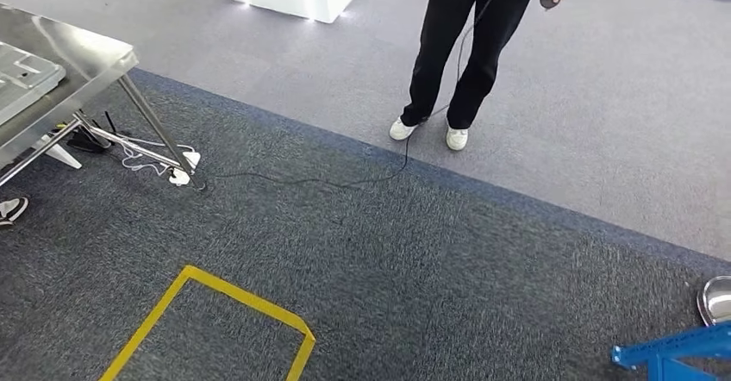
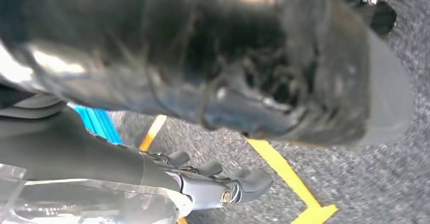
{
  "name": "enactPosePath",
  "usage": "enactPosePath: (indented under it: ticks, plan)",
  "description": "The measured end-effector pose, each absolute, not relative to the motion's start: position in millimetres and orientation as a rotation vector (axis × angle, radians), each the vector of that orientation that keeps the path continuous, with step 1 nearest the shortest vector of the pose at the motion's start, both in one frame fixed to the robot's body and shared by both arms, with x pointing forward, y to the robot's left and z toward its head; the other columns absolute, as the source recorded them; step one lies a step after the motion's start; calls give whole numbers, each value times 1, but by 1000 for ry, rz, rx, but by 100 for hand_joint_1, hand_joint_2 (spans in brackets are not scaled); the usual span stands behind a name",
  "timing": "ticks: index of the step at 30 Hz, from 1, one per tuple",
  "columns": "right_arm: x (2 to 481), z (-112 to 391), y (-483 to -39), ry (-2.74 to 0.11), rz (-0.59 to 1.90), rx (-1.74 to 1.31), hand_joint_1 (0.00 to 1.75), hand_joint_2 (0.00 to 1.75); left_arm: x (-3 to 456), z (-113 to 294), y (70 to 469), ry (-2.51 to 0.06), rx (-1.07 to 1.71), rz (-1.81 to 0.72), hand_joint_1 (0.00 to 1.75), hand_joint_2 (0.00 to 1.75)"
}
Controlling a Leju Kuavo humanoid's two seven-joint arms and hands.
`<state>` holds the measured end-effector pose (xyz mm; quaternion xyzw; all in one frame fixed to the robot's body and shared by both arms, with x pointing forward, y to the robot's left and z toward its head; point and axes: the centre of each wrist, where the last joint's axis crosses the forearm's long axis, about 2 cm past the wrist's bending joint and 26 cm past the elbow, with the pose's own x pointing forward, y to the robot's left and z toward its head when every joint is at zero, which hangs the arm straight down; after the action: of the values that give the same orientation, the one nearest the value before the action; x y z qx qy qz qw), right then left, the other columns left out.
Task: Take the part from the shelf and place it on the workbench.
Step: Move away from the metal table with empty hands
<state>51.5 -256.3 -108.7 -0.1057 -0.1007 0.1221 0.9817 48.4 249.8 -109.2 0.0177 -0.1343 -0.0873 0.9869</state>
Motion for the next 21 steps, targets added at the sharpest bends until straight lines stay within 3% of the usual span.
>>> enactPosePath:
  ticks: [21]
  plan:
    - [55,-109,-262,-220,225,-226,0,0,62,-107,245,-404,12,-190,0,0]
